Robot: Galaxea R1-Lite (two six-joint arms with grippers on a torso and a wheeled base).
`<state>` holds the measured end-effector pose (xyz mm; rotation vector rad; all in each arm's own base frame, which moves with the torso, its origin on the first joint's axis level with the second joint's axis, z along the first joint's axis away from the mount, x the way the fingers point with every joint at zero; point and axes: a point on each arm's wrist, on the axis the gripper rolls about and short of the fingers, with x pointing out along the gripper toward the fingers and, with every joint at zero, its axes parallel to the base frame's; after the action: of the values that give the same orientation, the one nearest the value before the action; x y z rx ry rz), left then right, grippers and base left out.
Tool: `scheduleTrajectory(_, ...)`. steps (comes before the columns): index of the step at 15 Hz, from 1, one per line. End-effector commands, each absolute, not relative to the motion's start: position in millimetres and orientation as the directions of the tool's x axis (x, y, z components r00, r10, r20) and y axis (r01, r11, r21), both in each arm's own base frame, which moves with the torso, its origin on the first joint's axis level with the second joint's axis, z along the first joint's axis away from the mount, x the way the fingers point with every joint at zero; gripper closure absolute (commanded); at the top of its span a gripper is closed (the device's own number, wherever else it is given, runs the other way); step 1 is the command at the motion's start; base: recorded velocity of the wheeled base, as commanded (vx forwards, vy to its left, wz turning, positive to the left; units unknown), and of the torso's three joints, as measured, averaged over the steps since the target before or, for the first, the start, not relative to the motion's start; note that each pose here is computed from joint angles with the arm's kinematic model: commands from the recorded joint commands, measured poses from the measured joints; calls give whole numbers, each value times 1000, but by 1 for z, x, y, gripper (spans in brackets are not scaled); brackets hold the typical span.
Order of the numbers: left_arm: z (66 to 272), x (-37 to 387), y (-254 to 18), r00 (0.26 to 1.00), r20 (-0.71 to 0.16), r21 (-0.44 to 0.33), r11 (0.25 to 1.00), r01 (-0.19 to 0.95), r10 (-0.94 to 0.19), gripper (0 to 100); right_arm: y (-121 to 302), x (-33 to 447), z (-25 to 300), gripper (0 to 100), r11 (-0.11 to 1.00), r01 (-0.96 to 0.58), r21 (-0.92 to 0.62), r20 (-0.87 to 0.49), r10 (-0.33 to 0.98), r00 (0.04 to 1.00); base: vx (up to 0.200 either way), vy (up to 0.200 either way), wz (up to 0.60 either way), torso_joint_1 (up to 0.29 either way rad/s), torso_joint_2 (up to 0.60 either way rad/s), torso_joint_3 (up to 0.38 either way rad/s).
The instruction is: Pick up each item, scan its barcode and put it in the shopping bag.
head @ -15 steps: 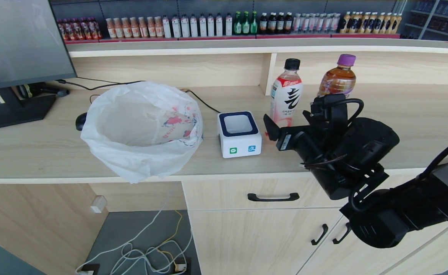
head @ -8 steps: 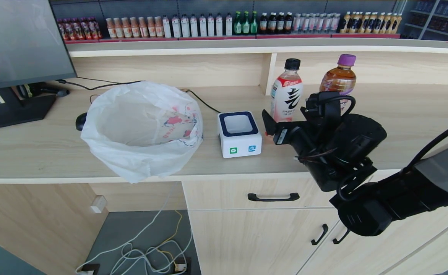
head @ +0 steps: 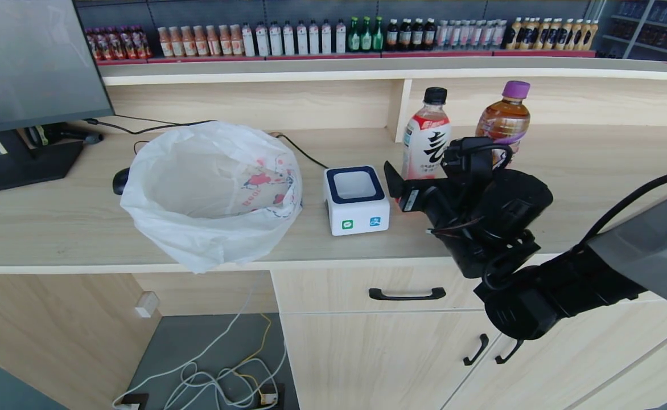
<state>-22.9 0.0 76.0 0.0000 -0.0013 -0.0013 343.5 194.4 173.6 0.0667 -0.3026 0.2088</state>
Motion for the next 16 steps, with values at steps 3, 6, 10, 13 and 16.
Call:
scheduleTrajectory(3,75,-23,0,1000,0,0,1000,2,-2,0,199,353,174,0,975,-217,38,321,194,927,0,0,0,0,0,0)
scheduleTrajectory(6,76,-23,0,1000,2,0,1000,2,-2,0,198,360,177,0,977,-207,44,338,181,924,0,0,0,0,0,0)
scheduleTrajectory(10,76,-23,0,1000,2,0,1000,0,0,0,196,364,178,0,977,-211,40,349,184,919,0,0,0,0,0,0)
scheduleTrajectory(13,76,-23,0,1000,2,0,1000,0,0,0,194,367,175,0,977,-212,35,343,187,921,0,0,0,0,0,0)
scheduleTrajectory(16,76,-23,0,1000,2,0,1000,2,-2,0,197,372,176,100,975,-221,32,358,195,913,0,0,0,0,0,0)
